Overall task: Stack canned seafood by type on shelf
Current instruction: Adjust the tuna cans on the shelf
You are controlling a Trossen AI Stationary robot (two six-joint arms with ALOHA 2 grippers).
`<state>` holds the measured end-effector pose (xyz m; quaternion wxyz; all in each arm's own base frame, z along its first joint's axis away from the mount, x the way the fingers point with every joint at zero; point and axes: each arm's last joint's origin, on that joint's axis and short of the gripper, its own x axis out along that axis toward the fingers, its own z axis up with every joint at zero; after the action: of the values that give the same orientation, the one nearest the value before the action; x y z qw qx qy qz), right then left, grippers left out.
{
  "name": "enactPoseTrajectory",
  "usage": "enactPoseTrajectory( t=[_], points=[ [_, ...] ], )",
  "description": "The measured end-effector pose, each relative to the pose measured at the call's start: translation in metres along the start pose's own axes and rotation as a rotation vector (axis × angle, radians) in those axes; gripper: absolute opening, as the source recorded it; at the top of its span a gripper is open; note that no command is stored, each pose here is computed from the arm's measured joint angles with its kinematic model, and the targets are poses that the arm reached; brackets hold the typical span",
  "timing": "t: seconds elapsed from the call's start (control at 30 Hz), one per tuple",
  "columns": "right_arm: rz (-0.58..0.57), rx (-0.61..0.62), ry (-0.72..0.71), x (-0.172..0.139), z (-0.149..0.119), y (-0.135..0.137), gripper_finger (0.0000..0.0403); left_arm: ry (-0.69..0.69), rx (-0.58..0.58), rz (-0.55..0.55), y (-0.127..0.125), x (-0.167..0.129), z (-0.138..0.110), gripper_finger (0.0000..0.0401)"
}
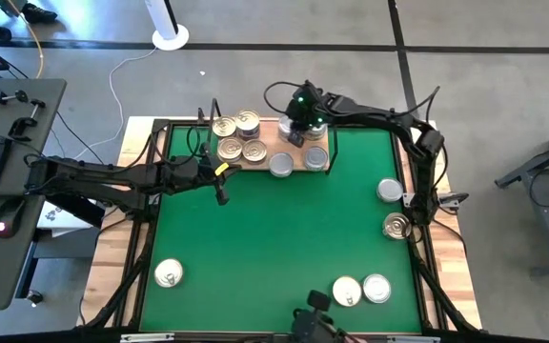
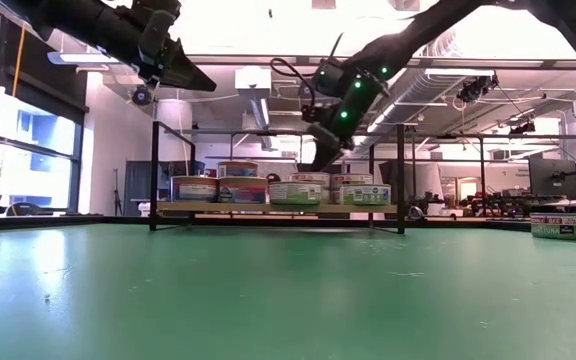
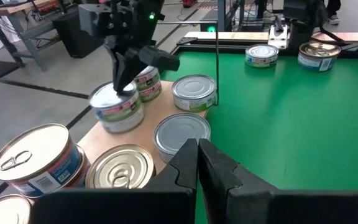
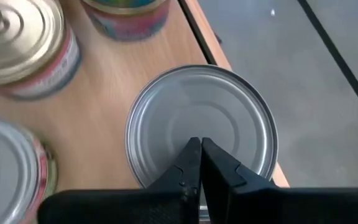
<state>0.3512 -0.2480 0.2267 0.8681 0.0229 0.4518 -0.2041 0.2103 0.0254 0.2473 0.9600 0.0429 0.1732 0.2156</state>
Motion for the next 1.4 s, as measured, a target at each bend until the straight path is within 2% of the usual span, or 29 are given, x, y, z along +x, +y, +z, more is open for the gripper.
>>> enactPoseTrajectory(
  t=[0.2, 0.43, 0.6, 0.77, 0.83, 0.9, 1.13, 1.4],
  points=[
    [0.001, -0.002, 0.011, -0.005, -0.001, 0.0, 0.0, 0.001, 0.0, 0.0, 0.0, 0.0, 0.0, 0.0],
    [0.0, -0.051, -0.071, -0.018, 0.011, 0.011, 0.0, 0.002, 0.0, 0.0, 0.0, 0.0, 0.0, 0.0],
    [0.078, -0.129, -0.086, -0.034, 0.02, 0.052, 0.0, 0.005, 0.001, 0.0, 0.0, 0.0, 0.0, 0.0],
    [0.3, -0.25, -0.03, -0.028, 0.016, 0.105, 0.0, 0.013, -0.001, -0.001, 0.0, 0.0, -0.001, 0.0],
    [0.315, -0.281, 0.008, -0.019, 0.012, 0.122, 0.0, 0.022, 0.001, -0.001, 0.0, 0.0, -0.002, 0.0],
    [0.274, -0.29, 0.036, -0.012, 0.009, 0.129, 0.0, 0.03, 0.004, -0.002, 0.0, 0.0, -0.003, 0.0],
    [0.23, -0.267, 0.126, 0.005, -0.001, 0.128, 0.0, 0.042, 0.009, -0.002, 0.0, 0.0, -0.004, 0.0],
    [0.132, -0.214, 0.151, 0.006, -0.002, 0.099, 0.0, 0.043, 0.009, -0.002, 0.0, 0.0, -0.004, 0.0]
  ],
)
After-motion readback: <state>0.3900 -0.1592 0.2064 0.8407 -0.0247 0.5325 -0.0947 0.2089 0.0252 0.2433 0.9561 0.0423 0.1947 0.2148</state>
